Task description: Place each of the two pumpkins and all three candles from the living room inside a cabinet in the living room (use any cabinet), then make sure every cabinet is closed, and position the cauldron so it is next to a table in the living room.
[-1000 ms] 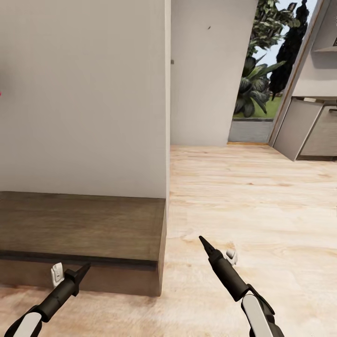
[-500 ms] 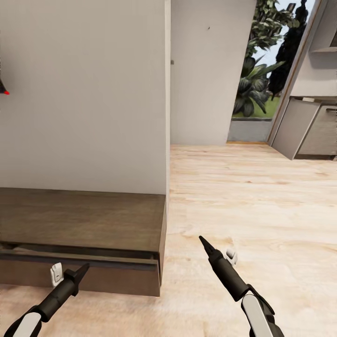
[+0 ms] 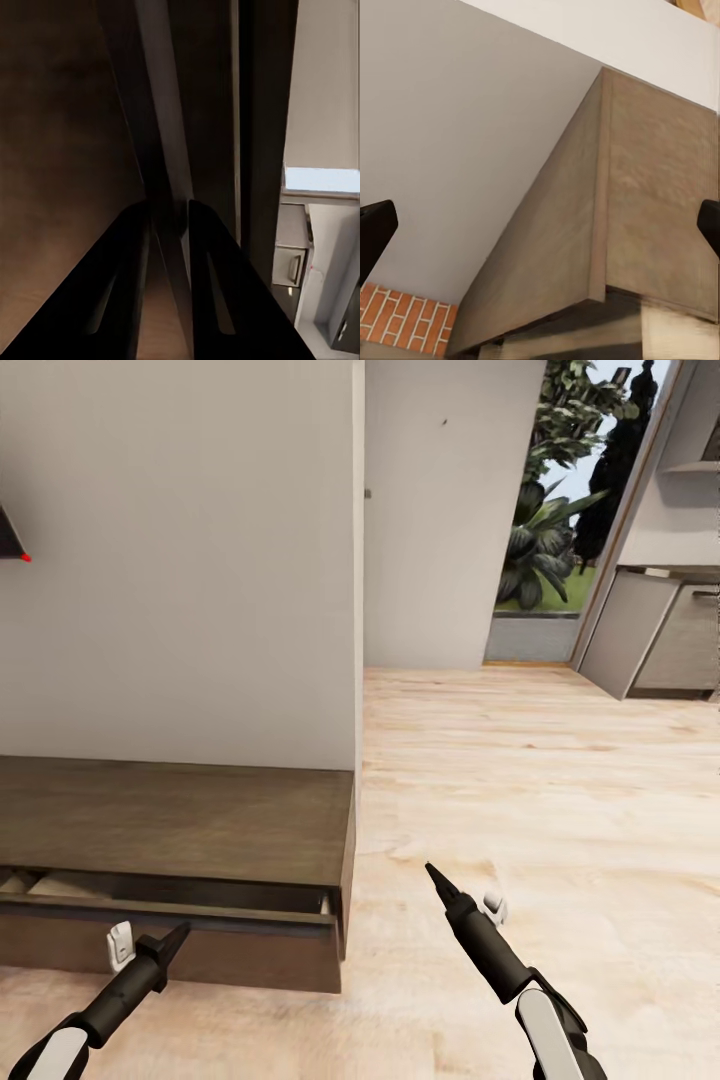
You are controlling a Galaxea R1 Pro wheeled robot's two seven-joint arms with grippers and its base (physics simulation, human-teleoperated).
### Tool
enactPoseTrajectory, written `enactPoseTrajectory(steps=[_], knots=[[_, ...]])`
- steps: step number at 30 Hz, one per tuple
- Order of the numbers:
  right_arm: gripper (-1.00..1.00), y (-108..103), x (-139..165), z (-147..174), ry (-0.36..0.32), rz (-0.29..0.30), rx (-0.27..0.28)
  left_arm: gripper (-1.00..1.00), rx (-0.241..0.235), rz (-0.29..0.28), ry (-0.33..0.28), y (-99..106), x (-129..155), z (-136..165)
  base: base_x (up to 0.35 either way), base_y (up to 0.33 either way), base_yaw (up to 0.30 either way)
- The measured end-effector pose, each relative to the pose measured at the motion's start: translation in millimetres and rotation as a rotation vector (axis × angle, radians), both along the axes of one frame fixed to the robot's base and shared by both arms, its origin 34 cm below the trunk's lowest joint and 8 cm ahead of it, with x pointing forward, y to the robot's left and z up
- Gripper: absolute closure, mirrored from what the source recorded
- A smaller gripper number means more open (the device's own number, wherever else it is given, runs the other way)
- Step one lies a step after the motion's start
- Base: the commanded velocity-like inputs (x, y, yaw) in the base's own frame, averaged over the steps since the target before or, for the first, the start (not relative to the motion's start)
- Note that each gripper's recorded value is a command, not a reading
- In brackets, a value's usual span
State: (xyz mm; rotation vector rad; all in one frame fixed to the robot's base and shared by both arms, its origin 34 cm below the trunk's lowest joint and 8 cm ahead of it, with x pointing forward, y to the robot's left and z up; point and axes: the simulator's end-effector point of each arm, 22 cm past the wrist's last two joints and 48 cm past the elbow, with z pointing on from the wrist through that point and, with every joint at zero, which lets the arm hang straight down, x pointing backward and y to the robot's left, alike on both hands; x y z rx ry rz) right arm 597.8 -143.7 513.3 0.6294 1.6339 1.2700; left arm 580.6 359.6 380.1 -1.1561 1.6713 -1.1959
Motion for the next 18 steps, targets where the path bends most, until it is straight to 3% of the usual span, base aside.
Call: enactPoseTrajectory(steps=[18], knots=[[-1.0, 0.7, -0.1, 0.1, 0.0, 0.001, 0.0, 1.0, -0.004, 0.016, 0.0, 3.9, -0.1, 0.0, -0.147, 0.0, 0.0]])
